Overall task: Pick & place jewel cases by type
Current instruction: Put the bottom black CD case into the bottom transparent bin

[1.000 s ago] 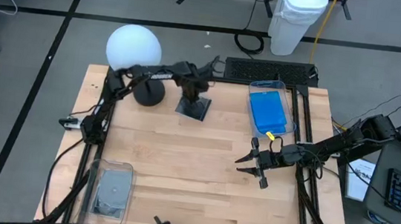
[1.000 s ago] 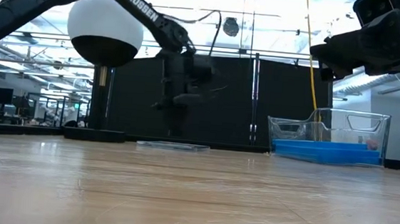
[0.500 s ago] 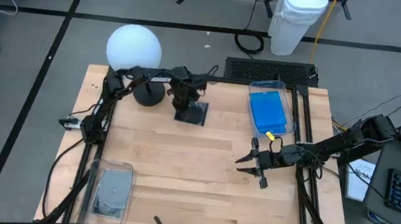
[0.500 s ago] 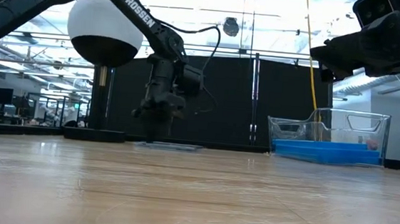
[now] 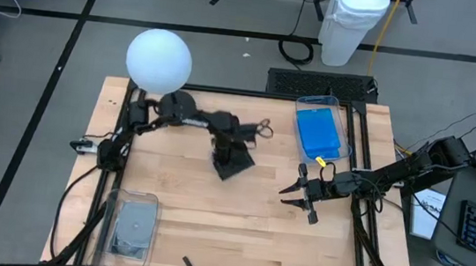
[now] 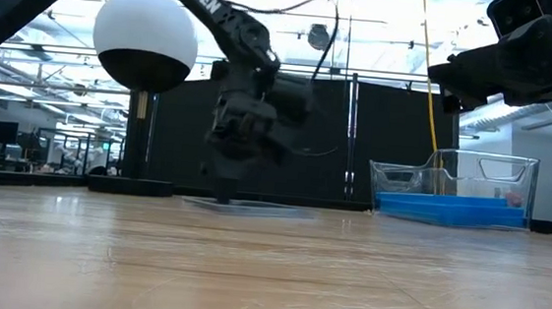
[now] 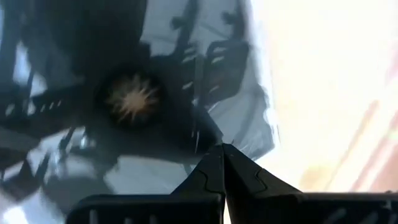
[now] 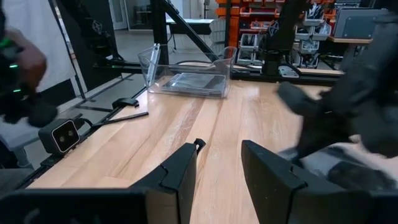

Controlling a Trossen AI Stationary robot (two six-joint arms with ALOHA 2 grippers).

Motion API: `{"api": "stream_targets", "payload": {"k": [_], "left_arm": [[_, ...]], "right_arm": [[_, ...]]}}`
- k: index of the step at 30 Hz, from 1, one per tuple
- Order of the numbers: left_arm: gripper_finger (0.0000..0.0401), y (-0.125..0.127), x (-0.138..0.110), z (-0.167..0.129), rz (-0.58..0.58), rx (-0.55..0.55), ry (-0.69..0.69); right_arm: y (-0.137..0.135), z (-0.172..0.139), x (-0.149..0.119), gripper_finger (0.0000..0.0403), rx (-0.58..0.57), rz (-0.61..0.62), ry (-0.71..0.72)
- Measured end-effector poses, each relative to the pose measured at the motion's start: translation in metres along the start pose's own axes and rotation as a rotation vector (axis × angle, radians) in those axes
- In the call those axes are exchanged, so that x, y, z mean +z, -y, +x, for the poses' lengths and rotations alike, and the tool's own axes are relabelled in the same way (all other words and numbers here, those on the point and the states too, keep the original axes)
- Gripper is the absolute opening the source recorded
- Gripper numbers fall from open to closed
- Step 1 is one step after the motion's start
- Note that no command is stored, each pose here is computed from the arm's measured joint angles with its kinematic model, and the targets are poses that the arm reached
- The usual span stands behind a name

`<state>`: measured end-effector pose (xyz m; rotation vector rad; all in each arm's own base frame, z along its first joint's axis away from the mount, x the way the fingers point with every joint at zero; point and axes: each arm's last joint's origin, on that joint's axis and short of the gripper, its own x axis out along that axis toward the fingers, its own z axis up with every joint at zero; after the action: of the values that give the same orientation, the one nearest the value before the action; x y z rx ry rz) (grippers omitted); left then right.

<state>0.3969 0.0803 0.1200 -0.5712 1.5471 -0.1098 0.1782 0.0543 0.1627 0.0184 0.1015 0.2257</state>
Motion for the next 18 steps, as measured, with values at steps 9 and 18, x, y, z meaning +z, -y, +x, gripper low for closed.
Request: {"api": "stream_targets", "payload": {"k": [9, 18], "left_arm": [[0.0001, 0.083, 0.01, 0.03, 0.353, -0.067, 0.177], [0.0001, 0.164, -0.004, 0.024, 0.644, 0.197, 0.46]], "right_arm": [[0.0, 0.0, 0.0, 0.0118, 0.0, 0.0, 0.0], [0.008, 0.005, 0.0, 0.0118, -0.066, 0.003, -0.054]]}}
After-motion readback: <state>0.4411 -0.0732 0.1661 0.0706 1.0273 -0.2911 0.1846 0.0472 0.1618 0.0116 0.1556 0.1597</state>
